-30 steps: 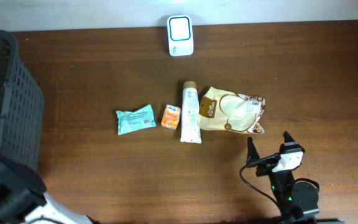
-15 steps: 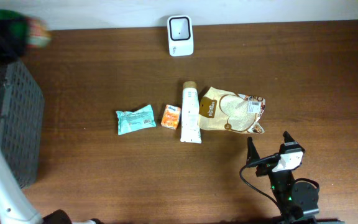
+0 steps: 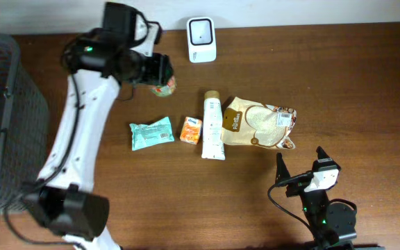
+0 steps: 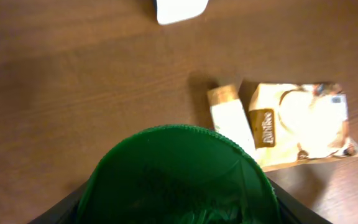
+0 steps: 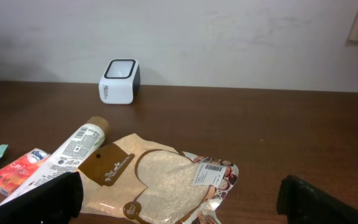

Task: Scan the item barcode
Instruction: 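Place green-capped jar with left gripper above the wipes pack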

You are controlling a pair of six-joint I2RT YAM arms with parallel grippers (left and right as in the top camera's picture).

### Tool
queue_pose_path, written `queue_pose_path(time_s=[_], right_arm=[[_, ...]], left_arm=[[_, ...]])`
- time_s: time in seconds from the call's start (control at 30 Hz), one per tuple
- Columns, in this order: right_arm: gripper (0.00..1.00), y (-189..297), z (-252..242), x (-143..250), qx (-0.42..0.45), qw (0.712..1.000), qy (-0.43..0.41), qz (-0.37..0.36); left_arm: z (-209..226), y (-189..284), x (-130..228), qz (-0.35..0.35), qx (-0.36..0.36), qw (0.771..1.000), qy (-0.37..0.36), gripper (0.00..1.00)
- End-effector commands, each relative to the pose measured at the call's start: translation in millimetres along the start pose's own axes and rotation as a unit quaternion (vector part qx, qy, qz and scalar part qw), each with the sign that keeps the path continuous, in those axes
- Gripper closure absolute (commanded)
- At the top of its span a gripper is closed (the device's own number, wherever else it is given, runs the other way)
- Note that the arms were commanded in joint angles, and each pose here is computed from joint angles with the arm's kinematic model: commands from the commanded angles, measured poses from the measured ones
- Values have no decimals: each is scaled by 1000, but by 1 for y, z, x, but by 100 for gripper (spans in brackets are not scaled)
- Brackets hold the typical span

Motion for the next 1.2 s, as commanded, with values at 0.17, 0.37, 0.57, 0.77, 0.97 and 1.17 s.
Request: queue_pose_path(time_s=[0.17, 0.37, 0.57, 0.77, 0.97, 1.17], right_arm=[[2, 0, 0, 3, 1, 1000, 4, 3], [2, 0, 0, 3, 1, 1000, 4, 3], [2, 0, 0, 3, 1, 1000, 4, 3], [2, 0, 0, 3, 0, 1000, 4, 3], [2, 0, 0, 3, 0, 1000, 4, 3], [2, 0, 0, 3, 1, 1000, 4, 3]], left_arm=[[8, -103, 26, 87, -50, 995, -14, 48], [17, -149, 36, 109, -60, 992, 7, 45], [20, -174, 47, 111, -62, 992, 29, 44], [28, -188, 72, 139, -69, 987, 49, 39], [20, -187, 77, 152, -45, 986, 53, 18], [18, -161, 64, 133, -41, 989, 53, 18]])
Point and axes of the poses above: each gripper's point midway between its finger pads, its own y axis back along the fingers, its own z axis along the line the jaws close on, x = y × z, the point moved 1 cm from there along y, back along the fingers, and after that the axes turned 10 degrees about y, right-handed, at the moved point
